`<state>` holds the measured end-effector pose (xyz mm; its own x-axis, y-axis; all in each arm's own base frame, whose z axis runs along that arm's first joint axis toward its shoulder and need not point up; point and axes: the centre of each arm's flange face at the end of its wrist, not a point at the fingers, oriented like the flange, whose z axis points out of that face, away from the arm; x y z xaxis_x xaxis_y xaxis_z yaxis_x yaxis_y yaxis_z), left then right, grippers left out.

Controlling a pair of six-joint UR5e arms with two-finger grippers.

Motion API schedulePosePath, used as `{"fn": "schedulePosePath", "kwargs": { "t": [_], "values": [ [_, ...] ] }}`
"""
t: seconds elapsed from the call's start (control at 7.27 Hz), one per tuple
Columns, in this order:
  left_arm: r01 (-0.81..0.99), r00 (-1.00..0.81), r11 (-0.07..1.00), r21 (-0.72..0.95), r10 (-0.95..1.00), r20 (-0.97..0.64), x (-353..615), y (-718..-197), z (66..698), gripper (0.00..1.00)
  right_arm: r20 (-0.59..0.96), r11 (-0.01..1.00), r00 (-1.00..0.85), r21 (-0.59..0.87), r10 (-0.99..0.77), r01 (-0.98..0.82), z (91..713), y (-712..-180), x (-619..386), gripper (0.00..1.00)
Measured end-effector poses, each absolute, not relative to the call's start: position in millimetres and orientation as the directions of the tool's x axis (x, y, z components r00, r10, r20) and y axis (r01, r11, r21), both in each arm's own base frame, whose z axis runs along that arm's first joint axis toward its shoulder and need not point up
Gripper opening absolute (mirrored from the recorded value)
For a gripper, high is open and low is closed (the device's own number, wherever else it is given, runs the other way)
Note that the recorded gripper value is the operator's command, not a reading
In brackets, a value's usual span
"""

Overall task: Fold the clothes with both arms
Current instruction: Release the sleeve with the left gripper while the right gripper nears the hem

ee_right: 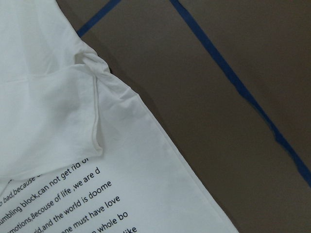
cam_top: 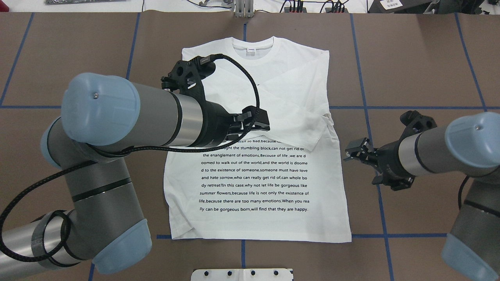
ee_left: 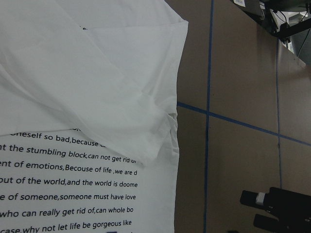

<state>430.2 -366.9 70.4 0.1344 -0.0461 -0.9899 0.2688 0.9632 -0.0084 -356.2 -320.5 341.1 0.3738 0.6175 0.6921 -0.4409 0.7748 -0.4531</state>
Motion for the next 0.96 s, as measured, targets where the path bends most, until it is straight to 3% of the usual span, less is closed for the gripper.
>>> {"fn": "schedulePosePath", "kwargs": {
  "t": [0.41, 0.96],
  "values": [
    [0.278, 0.149, 0.96, -0.007, -0.051, -0.988, 424, -369, 79, 0.81, 0.651, 0.715, 0.354, -0.444, 0.672, -0.54, 359, -229, -424, 0.91],
    [0.287, 0.152, 0.958, -0.008, -0.054, -0.987, 411, -366, 76, 0.81, 0.609, 0.714, 0.405, -0.432, 0.681, -0.55, 389, -199, -437, 0.85]
  ]
}}
